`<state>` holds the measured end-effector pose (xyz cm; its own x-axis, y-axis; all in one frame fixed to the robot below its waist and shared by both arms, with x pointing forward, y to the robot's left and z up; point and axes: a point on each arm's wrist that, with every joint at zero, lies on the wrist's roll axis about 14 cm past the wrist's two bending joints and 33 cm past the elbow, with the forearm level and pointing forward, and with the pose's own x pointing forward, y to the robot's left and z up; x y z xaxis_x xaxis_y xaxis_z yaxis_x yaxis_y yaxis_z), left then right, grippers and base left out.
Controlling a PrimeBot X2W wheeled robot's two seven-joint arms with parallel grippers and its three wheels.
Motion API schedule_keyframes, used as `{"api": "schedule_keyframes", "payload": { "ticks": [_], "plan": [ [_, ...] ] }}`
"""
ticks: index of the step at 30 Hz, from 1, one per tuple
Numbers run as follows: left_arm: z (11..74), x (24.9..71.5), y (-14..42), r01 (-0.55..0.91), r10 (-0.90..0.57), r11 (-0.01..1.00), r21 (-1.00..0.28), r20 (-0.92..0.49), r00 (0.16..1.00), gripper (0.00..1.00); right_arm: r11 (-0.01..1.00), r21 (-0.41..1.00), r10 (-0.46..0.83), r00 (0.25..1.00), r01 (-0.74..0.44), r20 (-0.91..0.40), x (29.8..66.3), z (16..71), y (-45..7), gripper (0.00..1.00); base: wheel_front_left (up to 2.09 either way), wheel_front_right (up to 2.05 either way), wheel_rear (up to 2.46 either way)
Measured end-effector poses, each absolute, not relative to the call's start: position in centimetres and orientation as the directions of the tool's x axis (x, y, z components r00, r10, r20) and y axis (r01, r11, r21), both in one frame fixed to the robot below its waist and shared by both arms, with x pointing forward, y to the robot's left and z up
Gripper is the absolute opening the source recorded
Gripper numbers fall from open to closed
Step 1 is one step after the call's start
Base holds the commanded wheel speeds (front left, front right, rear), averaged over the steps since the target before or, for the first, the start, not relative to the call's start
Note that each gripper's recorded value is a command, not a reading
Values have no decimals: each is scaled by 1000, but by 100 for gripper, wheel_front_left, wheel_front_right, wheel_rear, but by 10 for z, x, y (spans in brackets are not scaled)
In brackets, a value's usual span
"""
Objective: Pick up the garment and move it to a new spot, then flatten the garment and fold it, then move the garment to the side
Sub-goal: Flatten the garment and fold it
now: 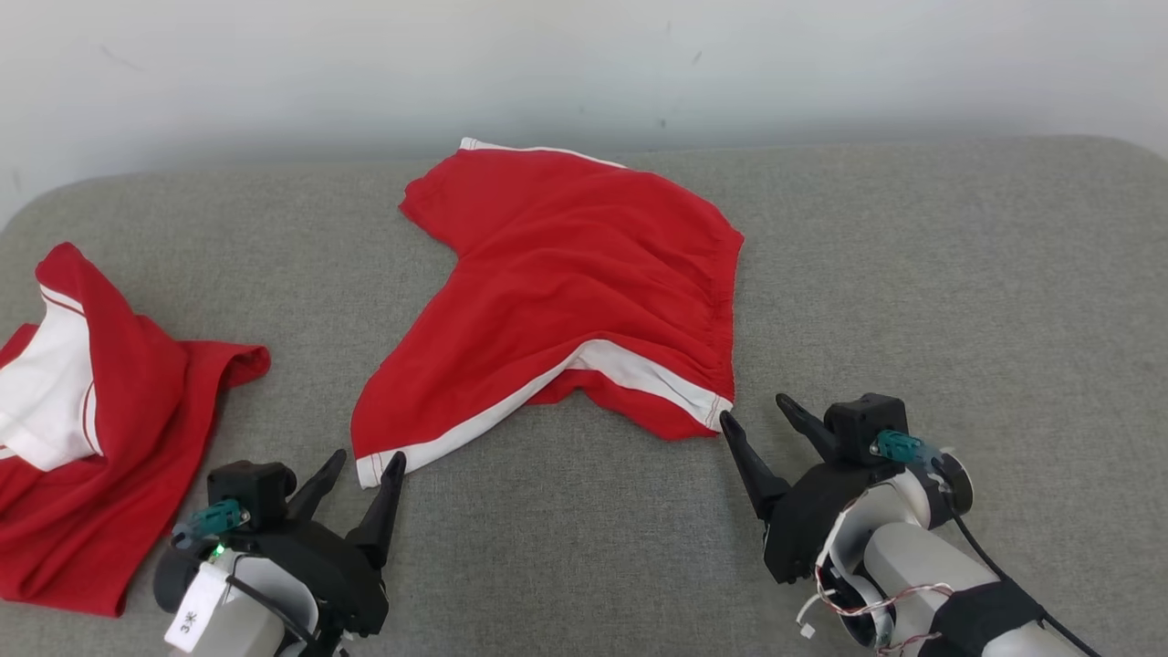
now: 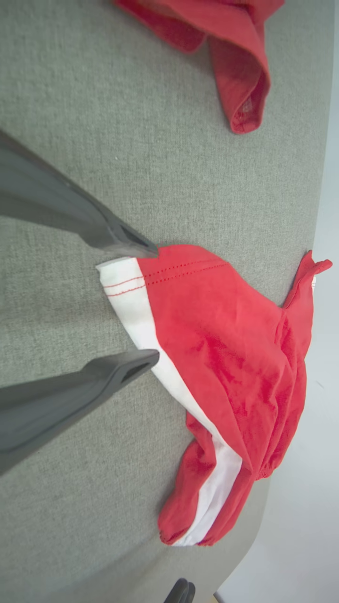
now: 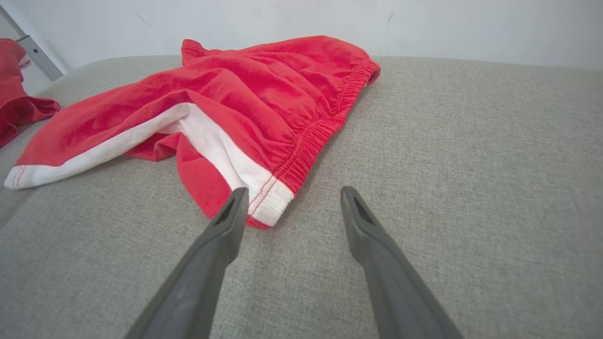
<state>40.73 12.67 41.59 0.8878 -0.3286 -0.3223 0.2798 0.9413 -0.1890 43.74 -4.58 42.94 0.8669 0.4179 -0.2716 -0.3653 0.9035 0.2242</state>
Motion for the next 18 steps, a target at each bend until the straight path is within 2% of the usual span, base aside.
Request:
{"api": "schedule_keyframes", "payload": {
  "ticks": [18],
  "plan": [
    [391,411,131,233,-295,953,-195,-412,862,100,899,242,433,831,-366,-351,441,408,-26,100,0,0,0]
  ]
}}
